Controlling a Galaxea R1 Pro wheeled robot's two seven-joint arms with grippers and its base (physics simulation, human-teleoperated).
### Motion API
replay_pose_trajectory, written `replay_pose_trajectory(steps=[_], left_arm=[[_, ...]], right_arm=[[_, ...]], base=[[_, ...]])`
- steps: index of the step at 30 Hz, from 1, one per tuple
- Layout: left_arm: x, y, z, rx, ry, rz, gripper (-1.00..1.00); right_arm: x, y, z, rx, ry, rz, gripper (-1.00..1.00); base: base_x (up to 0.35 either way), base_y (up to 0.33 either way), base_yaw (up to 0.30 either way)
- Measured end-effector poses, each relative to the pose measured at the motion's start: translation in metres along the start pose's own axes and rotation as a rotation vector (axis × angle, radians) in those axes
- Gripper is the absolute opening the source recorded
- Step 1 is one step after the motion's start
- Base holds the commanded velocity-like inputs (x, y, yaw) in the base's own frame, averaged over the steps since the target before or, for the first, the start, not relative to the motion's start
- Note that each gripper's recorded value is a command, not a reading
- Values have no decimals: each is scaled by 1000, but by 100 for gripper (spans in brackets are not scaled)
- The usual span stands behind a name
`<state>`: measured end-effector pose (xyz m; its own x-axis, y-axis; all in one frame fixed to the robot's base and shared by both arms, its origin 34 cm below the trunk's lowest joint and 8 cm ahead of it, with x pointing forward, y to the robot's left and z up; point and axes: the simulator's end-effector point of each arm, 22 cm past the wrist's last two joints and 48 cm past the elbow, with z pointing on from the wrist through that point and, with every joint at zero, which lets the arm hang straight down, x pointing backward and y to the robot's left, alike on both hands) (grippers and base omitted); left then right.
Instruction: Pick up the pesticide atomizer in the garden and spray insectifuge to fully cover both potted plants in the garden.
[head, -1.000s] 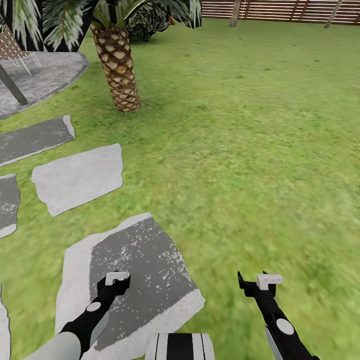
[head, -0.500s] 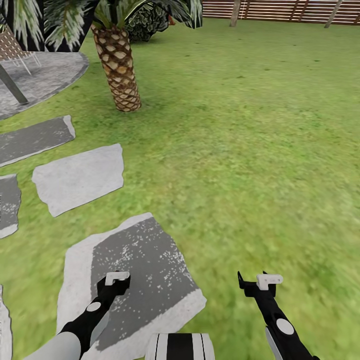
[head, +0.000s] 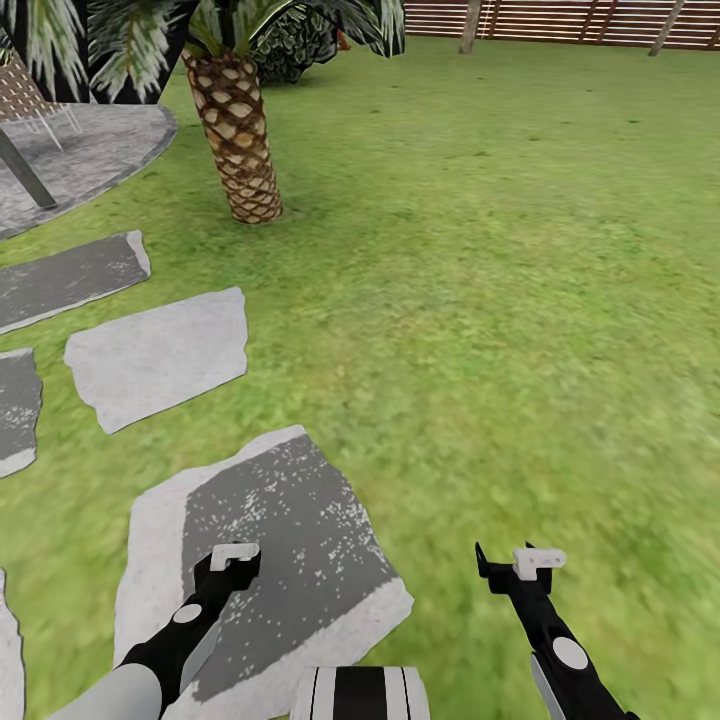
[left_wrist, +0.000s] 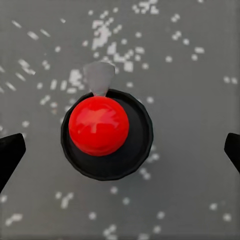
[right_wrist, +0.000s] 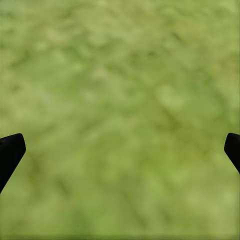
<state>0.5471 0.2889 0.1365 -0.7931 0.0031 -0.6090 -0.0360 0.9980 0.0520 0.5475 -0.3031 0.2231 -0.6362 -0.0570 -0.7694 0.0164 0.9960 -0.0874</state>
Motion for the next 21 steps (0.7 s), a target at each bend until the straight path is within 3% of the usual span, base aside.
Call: replay_pose_trajectory(steps=[21], left_arm=[[0, 0, 0, 0, 0, 0, 100]], right_arm=[[0, 0, 0, 0, 0, 0, 100]], base=[[0, 14, 0]])
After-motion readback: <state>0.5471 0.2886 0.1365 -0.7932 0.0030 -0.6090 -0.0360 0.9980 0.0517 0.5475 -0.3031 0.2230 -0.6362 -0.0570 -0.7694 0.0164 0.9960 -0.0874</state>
